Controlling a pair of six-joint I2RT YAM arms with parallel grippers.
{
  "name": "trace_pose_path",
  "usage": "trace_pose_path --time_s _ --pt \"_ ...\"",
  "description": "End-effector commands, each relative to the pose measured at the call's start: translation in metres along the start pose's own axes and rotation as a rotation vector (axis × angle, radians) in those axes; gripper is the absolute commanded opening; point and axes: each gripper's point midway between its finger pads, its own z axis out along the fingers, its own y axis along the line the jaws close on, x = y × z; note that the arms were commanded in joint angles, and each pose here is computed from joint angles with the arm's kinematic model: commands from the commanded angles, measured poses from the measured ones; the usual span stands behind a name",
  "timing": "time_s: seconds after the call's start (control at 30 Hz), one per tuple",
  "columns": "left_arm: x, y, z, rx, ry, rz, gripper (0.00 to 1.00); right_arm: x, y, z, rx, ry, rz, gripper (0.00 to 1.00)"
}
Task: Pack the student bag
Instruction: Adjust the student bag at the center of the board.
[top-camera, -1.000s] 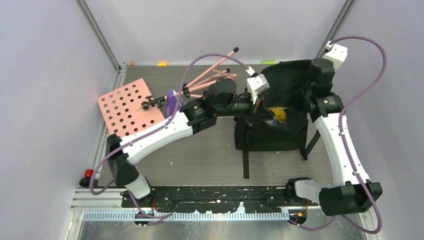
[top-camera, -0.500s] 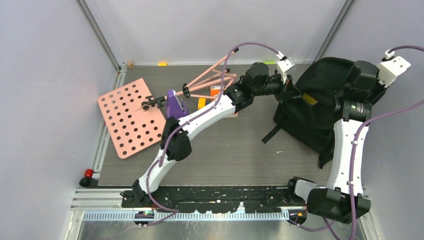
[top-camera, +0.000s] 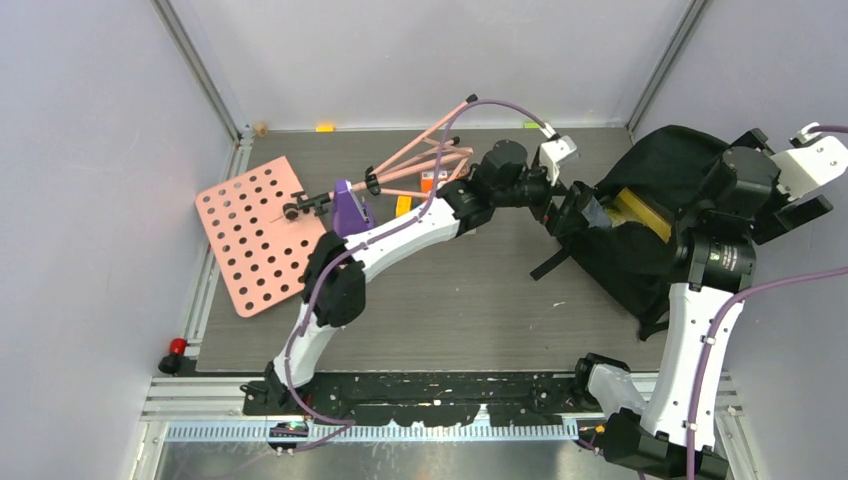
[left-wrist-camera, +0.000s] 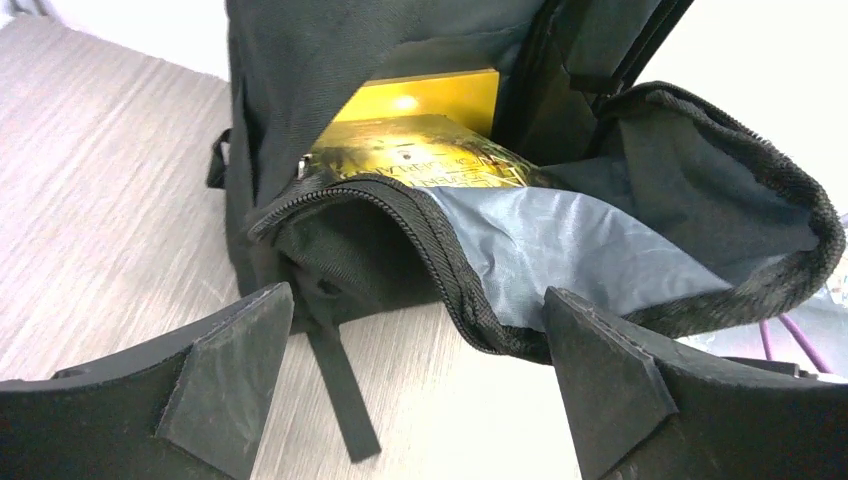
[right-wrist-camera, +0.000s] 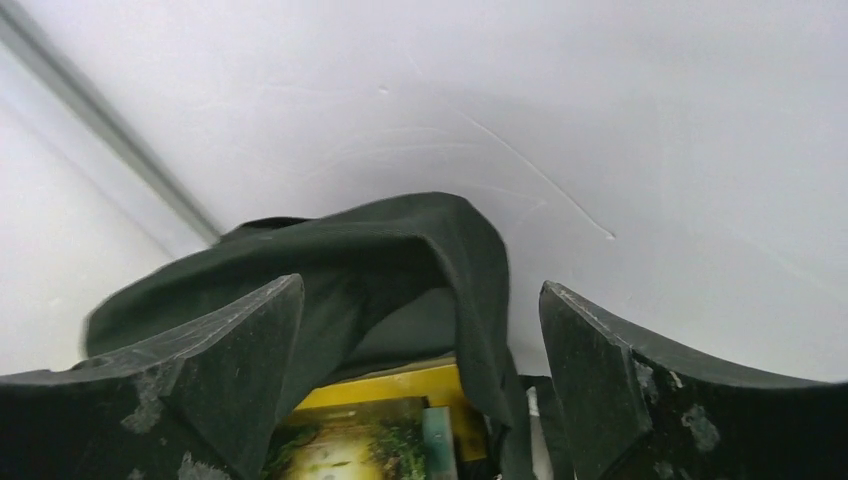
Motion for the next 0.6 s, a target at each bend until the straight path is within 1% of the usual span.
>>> trace_pose_path --time_s 0.0,0.07,0.1,0.13,0.17,0.2,0.23,0.27,0.3,0.33,0.37,0.4,0.47,0.57 --pt "-0.089 -0.024 -0.061 -0.026 -0.150 0.082 1.00 -0.025 0.017 -0.020 -0.144 0.020 0.058 0.95" --pt "-0.106 -0.035 -0.080 -0.019 -0.183 0.084 1.00 -0.036 0.022 -0.030 -0.203 0.020 0.072 0.95" --pt "-0.117 -0.043 -0.089 -0.010 -0.203 0.085 1.00 -0.045 0.029 -0.037 -0.263 0.016 0.086 0.96" --pt "-0.125 -0.049 -0.097 0.004 -0.212 0.077 1.00 -0.046 0.033 -0.041 -0.293 0.029 0.082 0.96" --pt "-0.131 -0.055 -0.104 0.019 -0.218 0.070 1.00 -0.054 0.043 -0.050 -0.367 0.029 0.096 0.96" --pt "-0.135 -0.060 -0.110 0.032 -0.218 0.062 1.00 -0.052 0.050 -0.053 -0.403 0.050 0.086 0.96" --pt "-0.138 -0.064 -0.118 0.037 -0.216 0.055 1.00 -0.060 0.062 -0.065 -0.497 0.056 0.093 0.96" --pt "-0.139 -0.064 -0.126 0.029 -0.212 0.045 1.00 -0.052 0.070 -0.067 -0.538 0.098 0.076 0.96" --pt "-0.138 -0.062 -0.134 0.013 -0.206 0.030 1.00 -0.057 0.083 -0.079 -0.627 0.109 0.082 0.96" --pt "-0.136 -0.060 -0.143 -0.007 -0.199 0.014 1.00 -0.051 0.092 -0.081 -0.667 0.147 0.077 0.96" --pt "-0.130 -0.055 -0.152 -0.036 -0.189 -0.005 1.00 -0.051 0.104 -0.093 -0.758 0.173 0.082 0.96" --pt "-0.115 -0.044 -0.161 -0.079 -0.163 -0.034 1.00 -0.044 0.119 -0.103 -0.851 0.224 0.088 0.94" --pt "-0.096 -0.024 -0.187 -0.174 -0.139 -0.086 1.00 -0.034 0.138 -0.116 -0.965 0.302 0.110 0.92" --pt "-0.061 0.003 -0.233 -0.302 -0.073 -0.173 1.00 -0.016 0.163 -0.133 -1.084 0.407 0.125 0.89"
